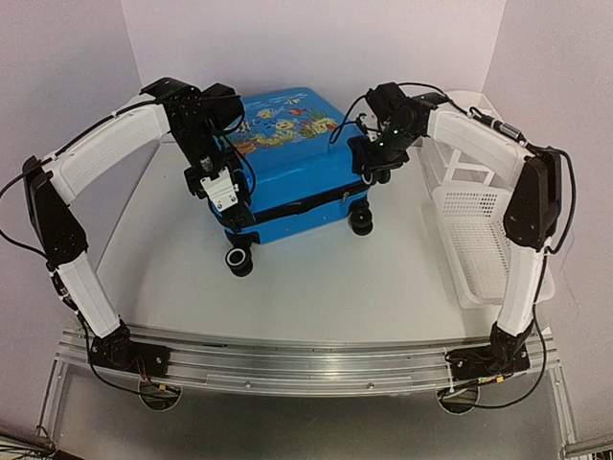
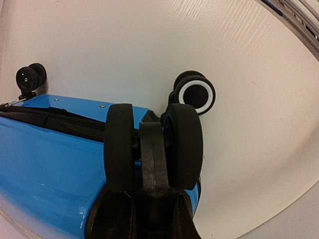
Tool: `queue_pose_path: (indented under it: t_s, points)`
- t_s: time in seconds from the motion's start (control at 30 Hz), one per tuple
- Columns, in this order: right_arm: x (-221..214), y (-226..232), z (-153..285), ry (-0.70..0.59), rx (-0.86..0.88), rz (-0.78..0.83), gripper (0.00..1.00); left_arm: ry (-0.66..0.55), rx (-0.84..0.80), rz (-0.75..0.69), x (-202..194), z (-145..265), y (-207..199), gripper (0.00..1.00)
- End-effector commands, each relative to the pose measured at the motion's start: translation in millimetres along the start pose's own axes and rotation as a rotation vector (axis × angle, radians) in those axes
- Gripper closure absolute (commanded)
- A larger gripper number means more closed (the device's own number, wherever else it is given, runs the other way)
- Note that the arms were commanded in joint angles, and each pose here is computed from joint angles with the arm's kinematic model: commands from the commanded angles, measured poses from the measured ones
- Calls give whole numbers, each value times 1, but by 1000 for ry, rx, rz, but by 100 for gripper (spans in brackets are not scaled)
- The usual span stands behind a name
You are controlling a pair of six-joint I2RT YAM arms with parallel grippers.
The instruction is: Open, take out, and arrange the luggage
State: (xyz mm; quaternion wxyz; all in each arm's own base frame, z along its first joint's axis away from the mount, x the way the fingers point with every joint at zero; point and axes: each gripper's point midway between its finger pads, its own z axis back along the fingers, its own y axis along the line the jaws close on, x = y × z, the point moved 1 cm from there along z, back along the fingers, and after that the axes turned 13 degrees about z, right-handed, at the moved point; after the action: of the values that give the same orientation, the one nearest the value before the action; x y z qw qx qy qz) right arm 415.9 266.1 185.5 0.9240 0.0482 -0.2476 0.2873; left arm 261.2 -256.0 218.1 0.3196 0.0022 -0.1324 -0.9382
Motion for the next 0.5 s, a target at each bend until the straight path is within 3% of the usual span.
queue_pose_path:
  t_s: [0.0, 0.1, 0.23, 0.33, 0.47]
  points:
    - [44, -4, 49, -244, -18, -65, 51, -116, 150, -51, 26, 19, 17, 100]
    - [41, -4, 58, -254, -13, -75, 40, -127, 133, -36, 28, 18, 11, 100]
    - [39, -3, 74, -277, -9, -89, 36, -145, 110, -36, 30, 14, 4, 100]
    - [35, 6, 90, -300, 15, -91, 36, -146, 144, -17, 30, 15, 12, 100]
    - [23, 52, 89, -308, 100, -12, 44, -147, 208, 25, 30, 25, 30, 100]
